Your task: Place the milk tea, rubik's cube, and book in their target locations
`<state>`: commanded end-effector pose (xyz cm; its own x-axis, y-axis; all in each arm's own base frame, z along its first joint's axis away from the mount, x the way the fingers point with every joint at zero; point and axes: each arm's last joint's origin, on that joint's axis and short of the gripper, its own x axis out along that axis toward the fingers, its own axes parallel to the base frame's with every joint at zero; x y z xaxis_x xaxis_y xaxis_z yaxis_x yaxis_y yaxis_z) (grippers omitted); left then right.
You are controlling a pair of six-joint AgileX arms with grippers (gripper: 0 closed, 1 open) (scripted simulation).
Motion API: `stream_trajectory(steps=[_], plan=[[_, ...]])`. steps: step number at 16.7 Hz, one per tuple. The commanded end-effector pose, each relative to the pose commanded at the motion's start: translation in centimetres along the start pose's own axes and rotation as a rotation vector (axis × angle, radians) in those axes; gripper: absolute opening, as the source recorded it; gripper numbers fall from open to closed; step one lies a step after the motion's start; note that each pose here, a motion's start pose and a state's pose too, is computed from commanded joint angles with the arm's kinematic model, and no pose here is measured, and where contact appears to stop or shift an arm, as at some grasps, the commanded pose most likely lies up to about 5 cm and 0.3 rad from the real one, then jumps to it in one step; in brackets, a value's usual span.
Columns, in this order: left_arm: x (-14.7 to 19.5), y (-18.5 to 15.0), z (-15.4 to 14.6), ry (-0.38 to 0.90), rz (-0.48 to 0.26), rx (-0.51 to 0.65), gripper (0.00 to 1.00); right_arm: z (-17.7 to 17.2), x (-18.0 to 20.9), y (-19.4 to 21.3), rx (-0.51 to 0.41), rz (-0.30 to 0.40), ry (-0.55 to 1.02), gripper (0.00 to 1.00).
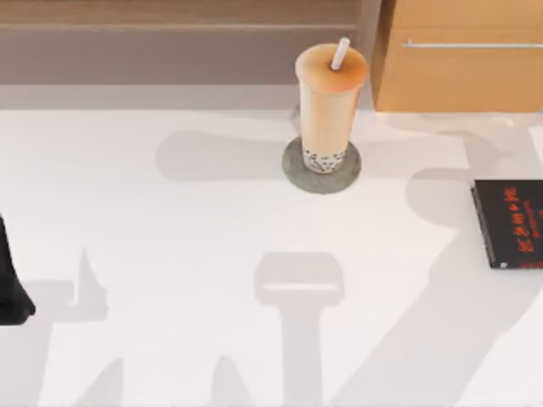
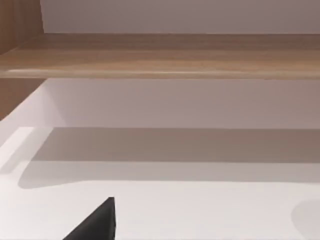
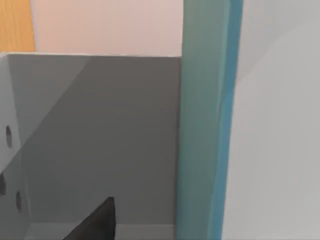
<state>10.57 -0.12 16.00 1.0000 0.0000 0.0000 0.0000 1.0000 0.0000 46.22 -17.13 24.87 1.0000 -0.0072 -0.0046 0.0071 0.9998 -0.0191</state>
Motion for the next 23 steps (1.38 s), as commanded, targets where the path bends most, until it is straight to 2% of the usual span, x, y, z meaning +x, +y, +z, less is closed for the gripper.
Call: stream_trajectory(steps=[1, 14, 23], plan=[[0.00, 0.00, 0.00, 0.000, 0.000, 0.000, 1.00, 0.00, 0.00, 0.00, 0.000, 0.000, 0.000, 1.00], [0.00, 0.00, 0.00, 0.000, 0.000, 0.000, 1.00, 0.00, 0.00, 0.00, 0.000, 0.000, 0.000, 0.02], [0.00, 0.00, 0.00, 0.000, 0.000, 0.000, 1.00, 0.08, -0.08, -0.13, 0.001, -0.003, -0.002, 0.00]])
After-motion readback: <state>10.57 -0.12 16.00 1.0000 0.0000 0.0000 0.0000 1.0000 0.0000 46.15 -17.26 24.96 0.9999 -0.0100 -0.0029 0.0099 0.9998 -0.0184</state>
